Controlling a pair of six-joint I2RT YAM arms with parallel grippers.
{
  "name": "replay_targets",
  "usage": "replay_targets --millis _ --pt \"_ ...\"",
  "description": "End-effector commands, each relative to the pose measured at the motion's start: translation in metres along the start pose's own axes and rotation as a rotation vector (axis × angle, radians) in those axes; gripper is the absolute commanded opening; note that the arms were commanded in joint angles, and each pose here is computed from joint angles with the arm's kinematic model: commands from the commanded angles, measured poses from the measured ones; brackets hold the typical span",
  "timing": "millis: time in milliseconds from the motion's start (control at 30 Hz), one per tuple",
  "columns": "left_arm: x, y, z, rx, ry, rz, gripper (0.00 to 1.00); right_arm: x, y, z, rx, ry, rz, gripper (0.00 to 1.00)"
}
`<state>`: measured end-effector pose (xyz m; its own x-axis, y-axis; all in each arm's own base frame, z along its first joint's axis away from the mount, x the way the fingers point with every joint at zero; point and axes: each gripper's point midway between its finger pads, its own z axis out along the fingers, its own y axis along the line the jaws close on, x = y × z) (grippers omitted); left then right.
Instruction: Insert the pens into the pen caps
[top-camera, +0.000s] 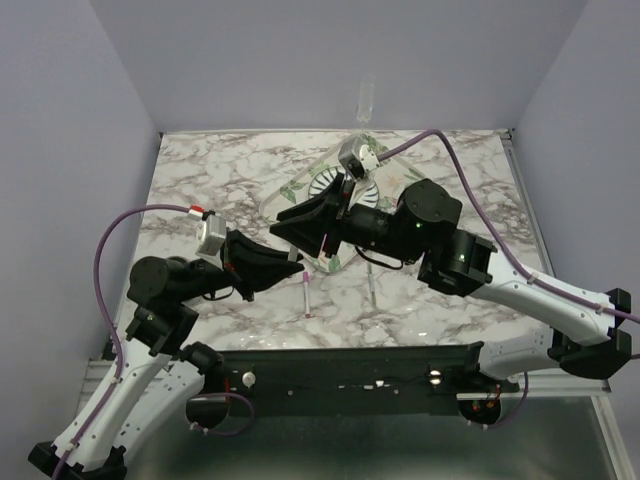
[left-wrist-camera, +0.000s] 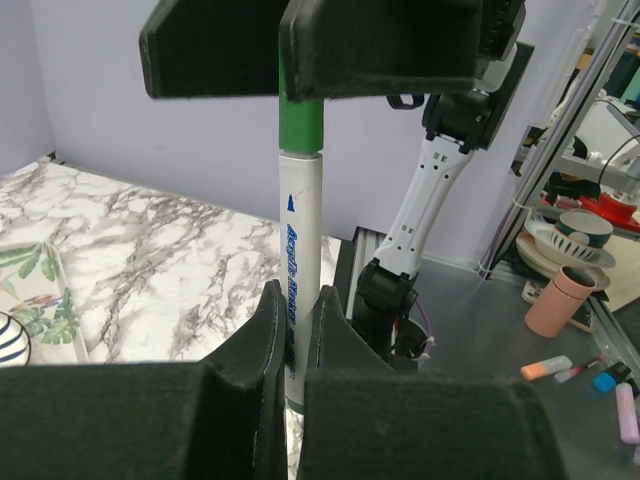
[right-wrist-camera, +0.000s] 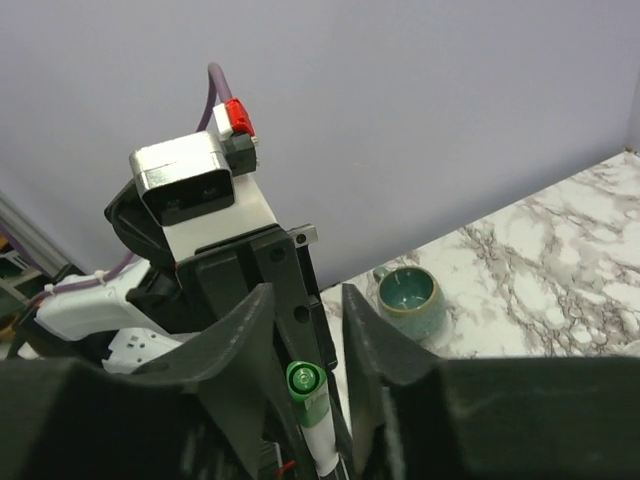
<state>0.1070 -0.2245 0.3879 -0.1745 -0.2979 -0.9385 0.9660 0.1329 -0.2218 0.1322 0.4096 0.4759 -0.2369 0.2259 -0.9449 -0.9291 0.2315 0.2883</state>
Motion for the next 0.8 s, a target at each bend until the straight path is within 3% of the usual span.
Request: replay_targets --millis 0,67,100,200,767 --pt "-0.004 -0.003 0.000 0.007 -0.015 0.000 0.00 -0.001 0.003 -0.004 -0.022 -0.035 0.012 0.36" --pt "-0.007 -0.003 0.001 0.011 -0.025 0.001 0.00 0.005 0.002 -0.004 -0.021 -0.022 0.010 0.29" --pt "-0.007 -0.004 0.001 0.013 -0.027 -0.008 0.00 0.008 0.000 -0.005 -0.019 -0.015 0.002 0.16" --pt "-0.013 -0.003 0.004 0.014 -0.043 -0.017 0.00 0.023 -0.004 -0.008 -0.018 0.018 -0.015 0.01" --pt "-0.043 0.024 0.027 -0.065 -0.072 -0.028 0.00 0.109 -0.030 -0.022 0.045 0.236 -0.018 0.01"
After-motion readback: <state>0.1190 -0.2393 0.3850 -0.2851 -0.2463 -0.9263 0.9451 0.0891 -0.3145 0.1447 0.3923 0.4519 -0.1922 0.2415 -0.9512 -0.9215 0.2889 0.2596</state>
